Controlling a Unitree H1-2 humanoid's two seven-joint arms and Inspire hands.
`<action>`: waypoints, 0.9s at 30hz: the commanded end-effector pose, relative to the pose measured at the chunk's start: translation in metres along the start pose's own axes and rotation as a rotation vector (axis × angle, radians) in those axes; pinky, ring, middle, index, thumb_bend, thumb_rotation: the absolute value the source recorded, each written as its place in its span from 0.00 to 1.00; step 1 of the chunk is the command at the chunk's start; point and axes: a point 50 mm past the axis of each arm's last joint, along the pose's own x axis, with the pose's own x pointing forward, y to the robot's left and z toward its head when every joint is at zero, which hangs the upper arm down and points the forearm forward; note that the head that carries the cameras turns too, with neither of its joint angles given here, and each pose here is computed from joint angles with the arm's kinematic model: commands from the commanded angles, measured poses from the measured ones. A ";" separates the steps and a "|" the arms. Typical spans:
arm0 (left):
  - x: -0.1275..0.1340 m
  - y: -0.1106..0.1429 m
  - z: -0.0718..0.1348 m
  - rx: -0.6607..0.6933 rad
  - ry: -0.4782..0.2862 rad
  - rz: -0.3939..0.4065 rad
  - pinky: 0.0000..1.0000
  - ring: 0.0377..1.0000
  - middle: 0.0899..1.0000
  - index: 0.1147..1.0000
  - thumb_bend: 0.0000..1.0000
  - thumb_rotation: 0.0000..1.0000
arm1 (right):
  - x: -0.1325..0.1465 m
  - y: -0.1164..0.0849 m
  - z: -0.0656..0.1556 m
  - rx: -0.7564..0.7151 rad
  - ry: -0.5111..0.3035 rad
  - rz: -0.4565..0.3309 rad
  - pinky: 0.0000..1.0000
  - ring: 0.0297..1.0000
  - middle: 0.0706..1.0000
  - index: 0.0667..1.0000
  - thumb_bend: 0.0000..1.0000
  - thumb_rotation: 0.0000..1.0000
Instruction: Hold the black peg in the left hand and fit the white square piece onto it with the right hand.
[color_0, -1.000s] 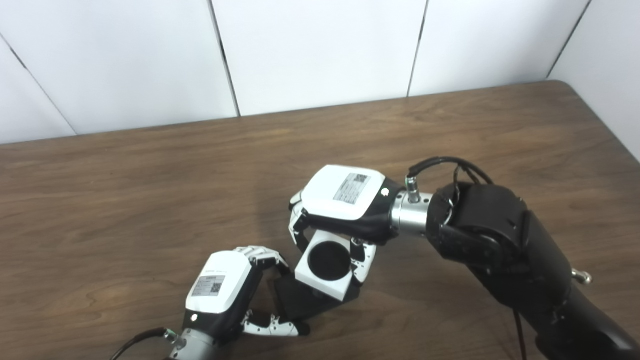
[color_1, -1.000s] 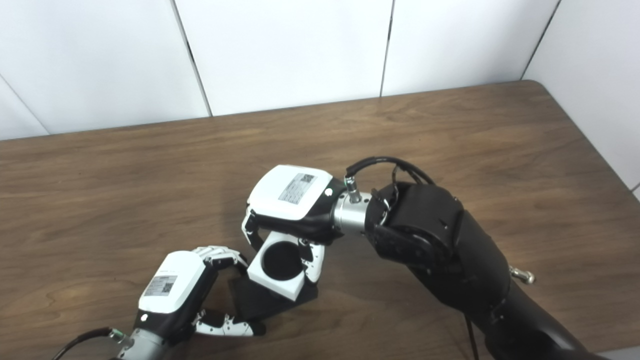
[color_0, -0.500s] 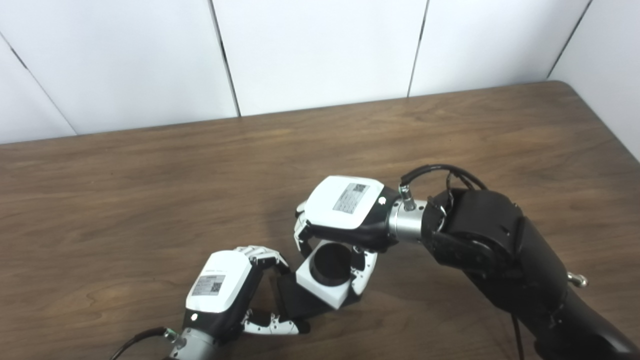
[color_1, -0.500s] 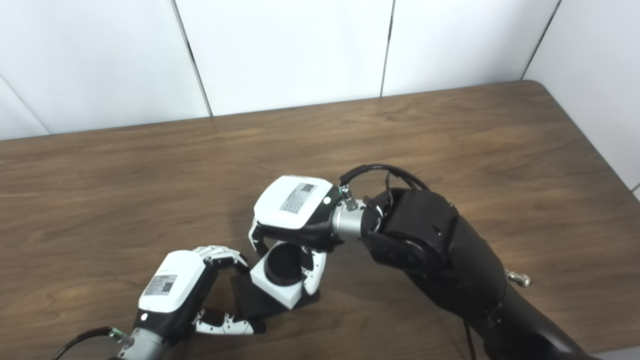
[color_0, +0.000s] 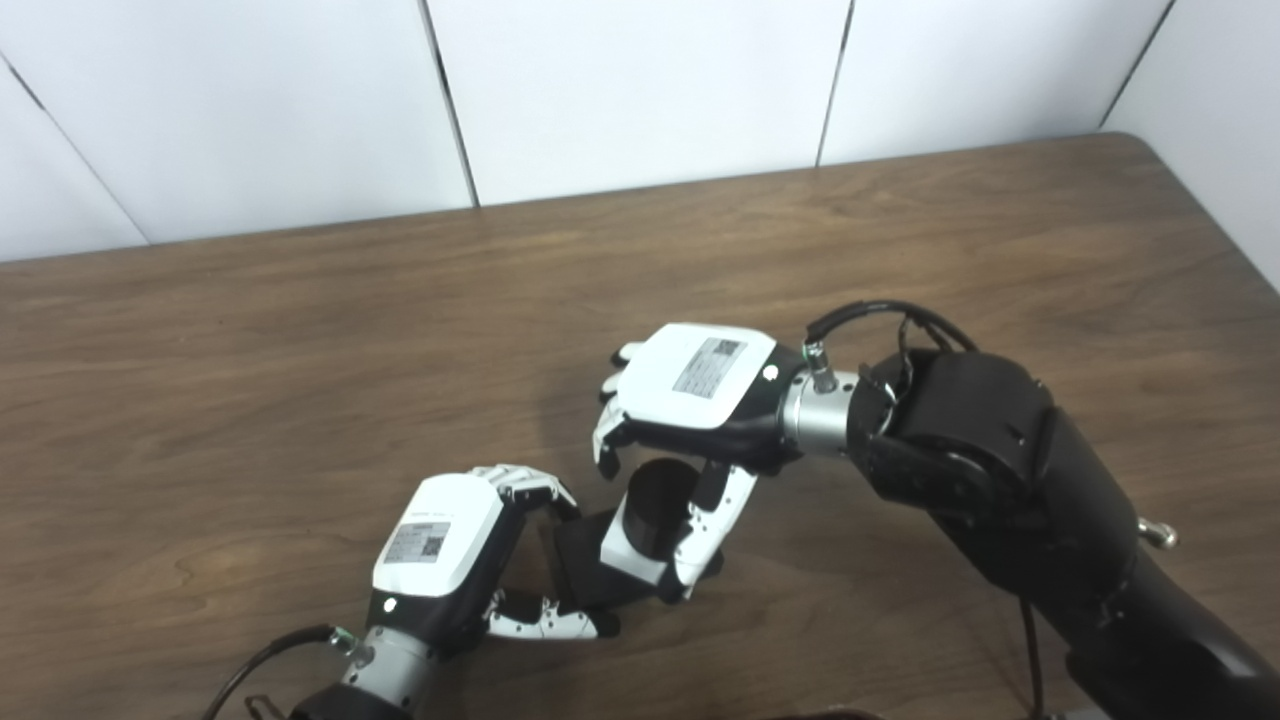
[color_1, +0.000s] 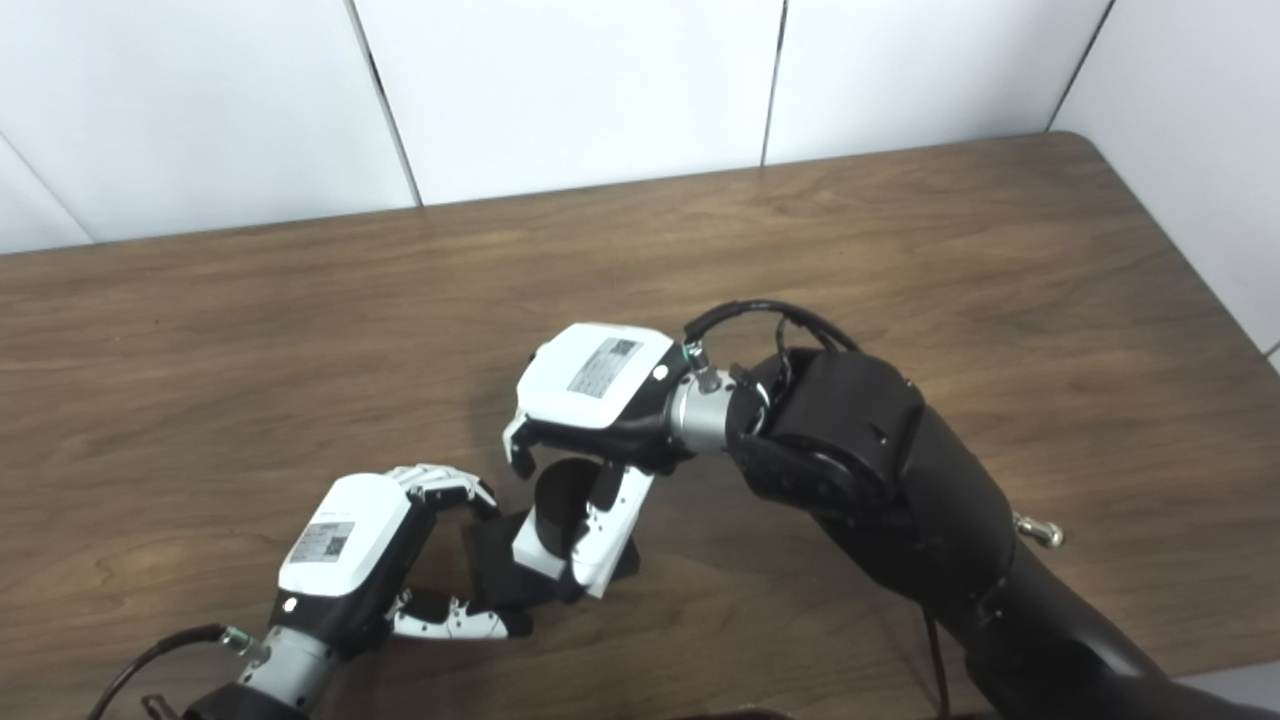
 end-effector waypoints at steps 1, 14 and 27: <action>-0.002 -0.004 -0.008 0.013 0.056 -0.057 0.75 0.75 0.69 0.43 0.50 0.07 | -0.007 -0.014 -0.004 -0.024 0.044 -0.011 0.94 0.94 0.84 0.77 0.84 0.98; -0.005 0.007 -0.016 -0.013 0.056 -0.024 0.99 0.97 0.99 1.00 1.00 0.64 | -0.020 -0.004 -0.013 0.064 0.118 -0.015 0.96 0.95 0.87 0.80 0.80 0.93; -0.019 0.064 -0.037 -0.655 0.084 -0.027 0.87 0.97 1.00 1.00 1.00 0.59 | -0.029 0.007 -0.032 0.211 0.192 -0.118 0.97 0.95 0.87 0.79 0.80 0.89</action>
